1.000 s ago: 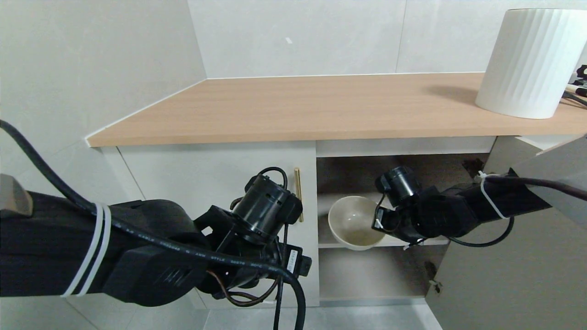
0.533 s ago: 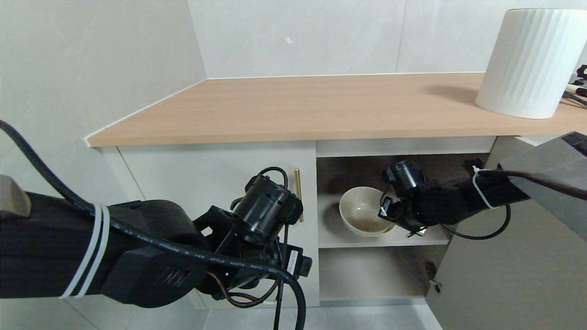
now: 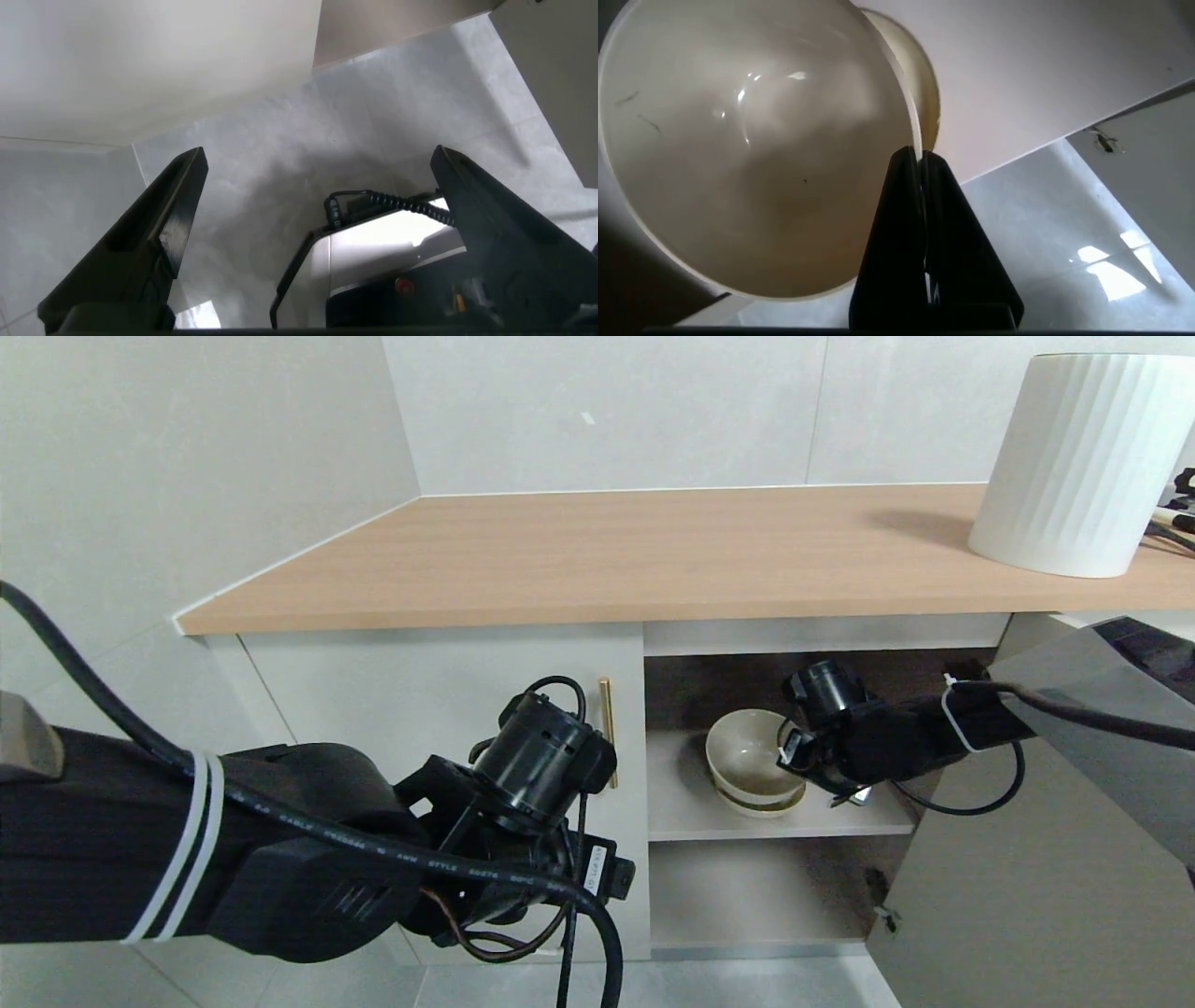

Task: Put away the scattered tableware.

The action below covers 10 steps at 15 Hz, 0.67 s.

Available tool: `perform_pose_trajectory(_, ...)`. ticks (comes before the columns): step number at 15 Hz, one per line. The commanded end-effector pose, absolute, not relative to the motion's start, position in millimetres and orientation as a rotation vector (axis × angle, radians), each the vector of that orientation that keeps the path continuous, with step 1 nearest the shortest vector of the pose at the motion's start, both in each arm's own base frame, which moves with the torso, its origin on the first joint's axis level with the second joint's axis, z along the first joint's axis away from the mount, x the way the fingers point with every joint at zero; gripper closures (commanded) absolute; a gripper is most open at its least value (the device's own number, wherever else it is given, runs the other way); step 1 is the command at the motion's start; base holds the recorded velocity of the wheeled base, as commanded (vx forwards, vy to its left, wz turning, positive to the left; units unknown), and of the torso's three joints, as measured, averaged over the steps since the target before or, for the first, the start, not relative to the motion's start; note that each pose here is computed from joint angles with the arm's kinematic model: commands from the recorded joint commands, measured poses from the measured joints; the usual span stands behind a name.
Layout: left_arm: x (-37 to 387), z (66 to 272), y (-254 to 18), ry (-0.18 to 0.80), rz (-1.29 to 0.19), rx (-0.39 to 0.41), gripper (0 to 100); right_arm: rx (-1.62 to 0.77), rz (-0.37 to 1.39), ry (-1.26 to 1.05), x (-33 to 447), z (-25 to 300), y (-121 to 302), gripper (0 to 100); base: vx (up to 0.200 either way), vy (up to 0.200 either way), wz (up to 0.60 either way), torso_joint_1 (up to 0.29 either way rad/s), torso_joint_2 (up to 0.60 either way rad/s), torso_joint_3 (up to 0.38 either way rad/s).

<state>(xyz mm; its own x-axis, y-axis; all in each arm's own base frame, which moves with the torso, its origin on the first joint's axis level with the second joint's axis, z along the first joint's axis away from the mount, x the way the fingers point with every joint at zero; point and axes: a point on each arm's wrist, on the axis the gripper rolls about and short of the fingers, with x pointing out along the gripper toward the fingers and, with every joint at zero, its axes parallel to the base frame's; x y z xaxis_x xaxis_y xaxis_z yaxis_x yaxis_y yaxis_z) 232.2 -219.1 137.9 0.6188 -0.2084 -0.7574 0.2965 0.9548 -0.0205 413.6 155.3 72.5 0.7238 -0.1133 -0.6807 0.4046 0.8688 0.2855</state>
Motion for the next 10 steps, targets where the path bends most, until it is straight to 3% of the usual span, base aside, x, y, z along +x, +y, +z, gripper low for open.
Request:
perform_pose_trajectory(1, 232.3, 137.8, -219.1, 0.856, -0.29, 0.111, 0, 0.432, -0.308, 0.721, 417.8, 63.5, 153.6, 100, 0.0, 0.0, 0.0, 0.0, 0.0, 0.0)
perform_pose_trajectory(7, 232.2, 138.3, -218.9, 0.854, -0.29, 0.11, 0, 0.425, -0.311, 0.719, 421.0, 59.6, 154.8, 100, 0.0, 0.0, 0.0, 0.0, 0.0, 0.0)
perform_pose_trajectory(8, 232.2, 138.3, -218.9, 0.854, -0.29, 0.11, 0, 0.425, -0.311, 0.719, 421.0, 59.6, 154.8, 0, 0.0, 0.0, 0.0, 0.0, 0.0, 0.0)
perform_pose_trajectory(10, 232.2, 138.3, -218.9, 0.854, -0.29, 0.11, 0, 0.427, -0.311, 0.718, 421.0, 60.3, 154.7, 0, 0.0, 0.0, 0.0, 0.0, 0.0, 0.0)
